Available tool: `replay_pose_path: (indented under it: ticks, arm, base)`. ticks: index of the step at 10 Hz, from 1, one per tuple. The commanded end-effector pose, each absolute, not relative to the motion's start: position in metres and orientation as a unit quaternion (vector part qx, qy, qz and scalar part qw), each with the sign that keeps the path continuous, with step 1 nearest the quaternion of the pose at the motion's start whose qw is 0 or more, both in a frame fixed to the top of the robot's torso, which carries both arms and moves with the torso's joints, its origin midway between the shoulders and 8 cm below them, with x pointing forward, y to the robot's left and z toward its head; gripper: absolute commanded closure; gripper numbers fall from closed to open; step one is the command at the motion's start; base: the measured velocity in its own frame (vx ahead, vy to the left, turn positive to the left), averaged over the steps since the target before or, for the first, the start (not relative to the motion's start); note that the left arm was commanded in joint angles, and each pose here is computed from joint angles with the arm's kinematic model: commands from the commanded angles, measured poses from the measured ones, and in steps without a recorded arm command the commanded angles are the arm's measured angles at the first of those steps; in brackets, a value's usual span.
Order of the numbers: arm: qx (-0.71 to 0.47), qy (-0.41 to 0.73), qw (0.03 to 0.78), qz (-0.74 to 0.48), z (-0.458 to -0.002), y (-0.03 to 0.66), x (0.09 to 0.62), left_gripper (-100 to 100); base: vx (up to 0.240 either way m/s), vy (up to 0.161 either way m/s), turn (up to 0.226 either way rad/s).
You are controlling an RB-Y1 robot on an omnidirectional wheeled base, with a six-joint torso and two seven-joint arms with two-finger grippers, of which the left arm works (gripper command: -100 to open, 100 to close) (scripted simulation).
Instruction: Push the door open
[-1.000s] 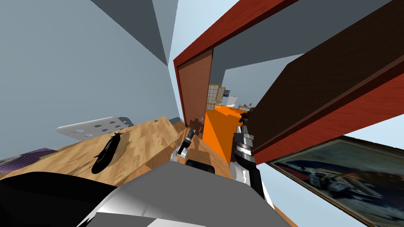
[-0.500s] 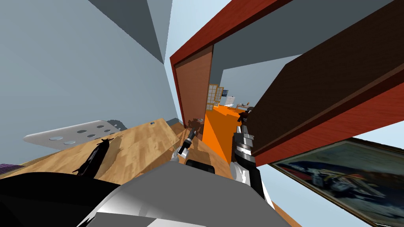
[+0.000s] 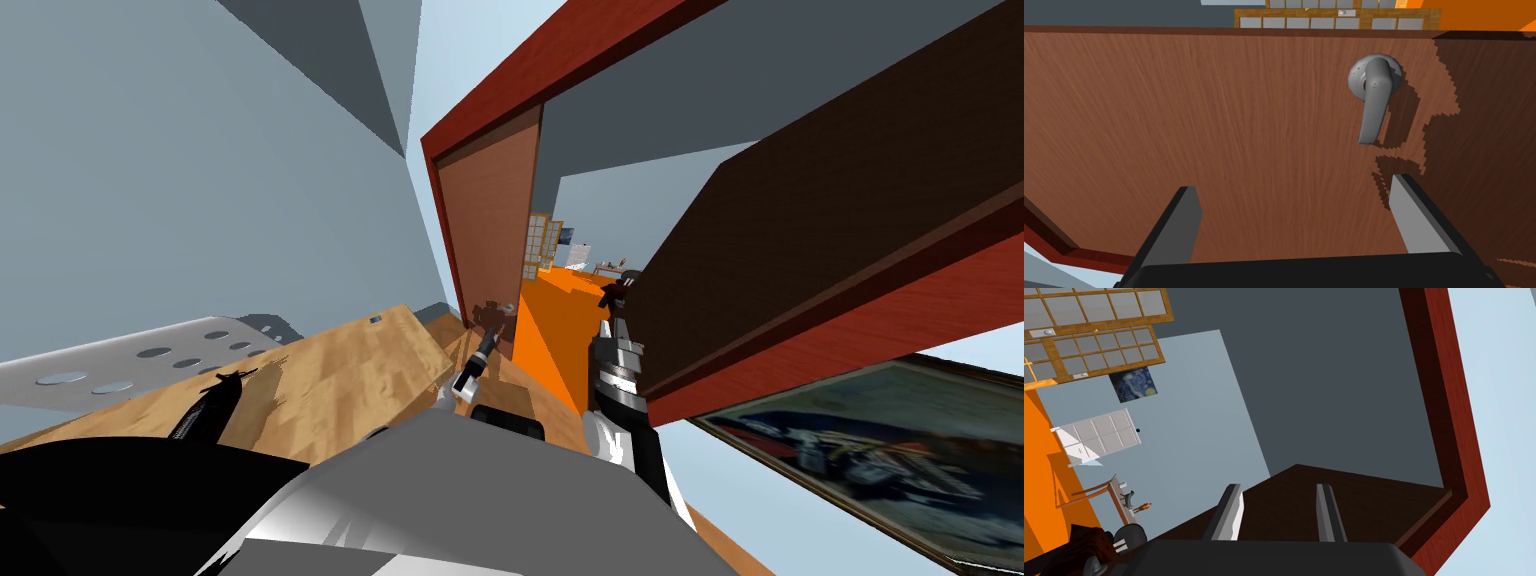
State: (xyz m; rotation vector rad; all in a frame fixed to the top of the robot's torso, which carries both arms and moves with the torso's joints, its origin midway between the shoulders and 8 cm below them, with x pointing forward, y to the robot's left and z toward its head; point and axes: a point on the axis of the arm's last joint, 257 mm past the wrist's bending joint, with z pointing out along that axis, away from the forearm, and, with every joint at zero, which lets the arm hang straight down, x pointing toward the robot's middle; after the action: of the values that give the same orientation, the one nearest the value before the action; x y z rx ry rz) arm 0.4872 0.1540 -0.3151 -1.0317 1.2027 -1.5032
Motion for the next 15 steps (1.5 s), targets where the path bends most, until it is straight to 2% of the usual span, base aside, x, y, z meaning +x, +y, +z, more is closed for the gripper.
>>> replay_pose_path:
  ticks: [1,15]
  arm:
    - [-0.420,0.495,0.457,-0.608,-0.321,0.153,0.488,-100]
    - [-0.424,0.544,0.433,-0.581,-0.371,0.142,0.489,-100]
  base:
    - [0.056,0.079,-0.061]
    - [0.067,0.077,-0.068]
